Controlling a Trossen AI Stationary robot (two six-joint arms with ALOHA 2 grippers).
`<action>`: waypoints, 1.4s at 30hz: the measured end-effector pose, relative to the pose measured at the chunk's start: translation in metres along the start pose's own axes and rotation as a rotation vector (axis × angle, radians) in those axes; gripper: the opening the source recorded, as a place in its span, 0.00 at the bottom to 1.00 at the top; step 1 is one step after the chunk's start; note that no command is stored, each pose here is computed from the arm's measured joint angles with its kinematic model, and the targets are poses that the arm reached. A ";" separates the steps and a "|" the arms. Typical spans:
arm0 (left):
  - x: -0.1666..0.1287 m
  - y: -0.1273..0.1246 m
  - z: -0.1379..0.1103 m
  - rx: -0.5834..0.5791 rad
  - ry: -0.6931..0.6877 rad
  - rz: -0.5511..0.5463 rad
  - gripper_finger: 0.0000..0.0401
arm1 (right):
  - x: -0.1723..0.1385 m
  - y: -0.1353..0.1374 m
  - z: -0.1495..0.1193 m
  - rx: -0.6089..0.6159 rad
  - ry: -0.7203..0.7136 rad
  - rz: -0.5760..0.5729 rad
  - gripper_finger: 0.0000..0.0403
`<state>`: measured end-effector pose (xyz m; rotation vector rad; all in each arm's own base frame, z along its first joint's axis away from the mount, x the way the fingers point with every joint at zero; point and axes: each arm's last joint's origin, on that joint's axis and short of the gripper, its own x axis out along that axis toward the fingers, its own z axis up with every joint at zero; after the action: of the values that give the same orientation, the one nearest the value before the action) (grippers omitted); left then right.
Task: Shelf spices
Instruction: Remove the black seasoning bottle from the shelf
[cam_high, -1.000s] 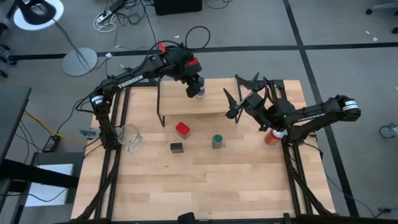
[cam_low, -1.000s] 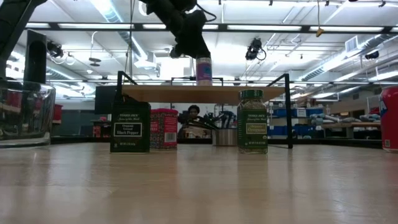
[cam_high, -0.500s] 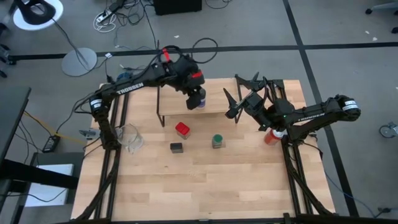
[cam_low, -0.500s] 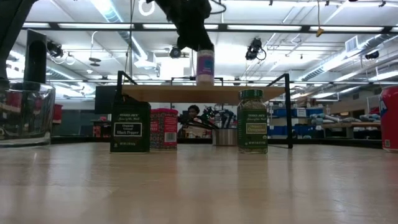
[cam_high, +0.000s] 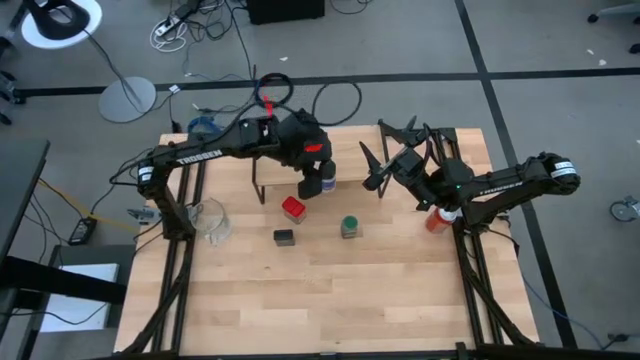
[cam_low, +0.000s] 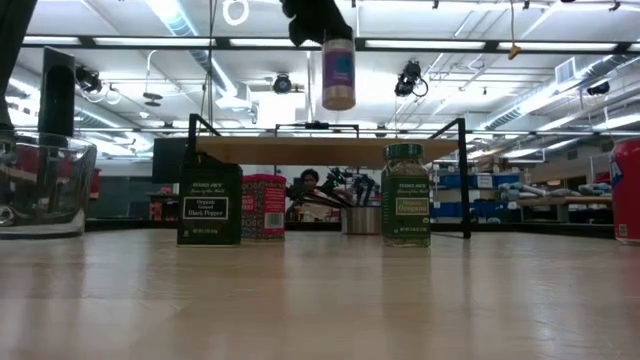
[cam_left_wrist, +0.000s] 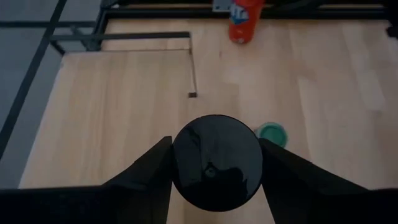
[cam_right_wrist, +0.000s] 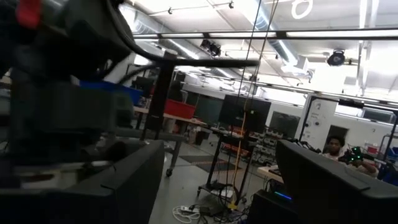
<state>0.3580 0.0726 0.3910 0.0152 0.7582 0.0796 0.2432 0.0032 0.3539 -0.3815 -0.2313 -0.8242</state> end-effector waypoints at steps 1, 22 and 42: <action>0.000 -0.004 0.001 0.007 -0.004 -0.007 0.49 | 0.000 0.000 0.000 -0.004 0.000 0.000 0.76; -0.005 -0.089 0.002 0.130 0.012 -0.057 0.49 | 0.000 0.000 0.000 -0.014 0.002 -0.003 0.76; -0.017 -0.156 -0.006 0.176 0.002 -0.132 0.49 | 0.000 0.000 0.000 -0.013 0.001 -0.001 0.76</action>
<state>0.3520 -0.0842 0.3912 0.1322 0.7647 -0.1125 0.2431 0.0036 0.3540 -0.3931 -0.2255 -0.8273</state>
